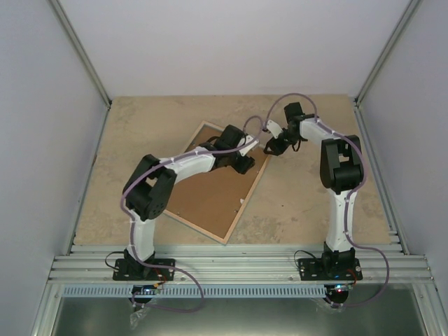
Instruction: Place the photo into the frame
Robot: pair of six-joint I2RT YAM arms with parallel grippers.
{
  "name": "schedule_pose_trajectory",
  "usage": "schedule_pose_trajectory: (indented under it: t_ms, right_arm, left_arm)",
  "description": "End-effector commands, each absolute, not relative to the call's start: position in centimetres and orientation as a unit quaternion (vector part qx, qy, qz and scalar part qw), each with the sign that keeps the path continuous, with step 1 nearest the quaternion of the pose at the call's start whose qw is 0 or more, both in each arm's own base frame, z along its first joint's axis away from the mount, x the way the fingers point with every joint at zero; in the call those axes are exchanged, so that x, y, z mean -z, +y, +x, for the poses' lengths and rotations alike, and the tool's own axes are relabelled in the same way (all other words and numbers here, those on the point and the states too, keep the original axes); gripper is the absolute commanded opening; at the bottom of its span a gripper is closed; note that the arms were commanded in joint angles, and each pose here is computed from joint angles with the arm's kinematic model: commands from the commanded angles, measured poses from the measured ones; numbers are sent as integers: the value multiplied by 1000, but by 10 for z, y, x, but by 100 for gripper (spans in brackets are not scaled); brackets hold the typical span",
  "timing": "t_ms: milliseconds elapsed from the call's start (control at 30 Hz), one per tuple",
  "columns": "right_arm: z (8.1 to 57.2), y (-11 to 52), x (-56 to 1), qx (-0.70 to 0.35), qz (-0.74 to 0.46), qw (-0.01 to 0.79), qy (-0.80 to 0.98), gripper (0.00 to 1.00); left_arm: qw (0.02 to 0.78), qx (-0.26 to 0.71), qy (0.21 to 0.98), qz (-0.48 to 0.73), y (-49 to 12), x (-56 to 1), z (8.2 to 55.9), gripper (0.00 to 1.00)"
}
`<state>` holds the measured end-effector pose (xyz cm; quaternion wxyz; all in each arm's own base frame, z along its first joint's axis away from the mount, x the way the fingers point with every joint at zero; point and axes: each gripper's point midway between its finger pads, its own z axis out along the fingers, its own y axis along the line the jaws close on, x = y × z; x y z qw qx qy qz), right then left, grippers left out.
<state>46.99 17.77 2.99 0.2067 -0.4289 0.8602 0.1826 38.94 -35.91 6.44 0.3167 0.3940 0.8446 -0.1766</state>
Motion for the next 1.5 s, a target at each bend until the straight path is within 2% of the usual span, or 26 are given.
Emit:
schedule_pose_trajectory:
  t_ms: [0, 133, 267, 400, 667, 833, 1033, 1300, 1467]
  right_arm:
    - [472, 173, -60, -199, -398, 212, 870, 44]
    - [484, 162, -103, -208, -377, 258, 865, 59]
    - [486, 146, -139, -218, -363, 294, 857, 62]
    - [480, 128, -163, -227, -349, 323, 850, 63]
    - [467, 95, -178, -235, -314, 347, 852, 63]
    - [463, 84, -182, -230, -305, 359, 851, 63]
    - [451, 77, -196, -190, -342, 386, 835, 63]
    - [410, 75, -206, -135, -430, 412, 792, 65]
    - [362, 83, -203, -98, -542, 422, 720, 66]
  left_arm:
    - [319, 185, 833, 413, -355, -107, 363, 66]
    - [285, 173, 841, 425, -362, -96, 332, 67]
    - [219, 194, 864, 410, -368, -72, 307, 65]
    - [205, 192, 876, 391, -375, -60, 296, 62]
    - [184, 114, 904, 368, -372, -14, 294, 38]
    - [181, 77, 904, 378, -371, 3, 292, 29]
    - [218, 71, 878, 419, -379, -29, 302, 0]
    - [268, 98, 822, 492, -377, -84, 302, 0]
    - [250, 178, 808, 503, -368, -115, 303, 0]
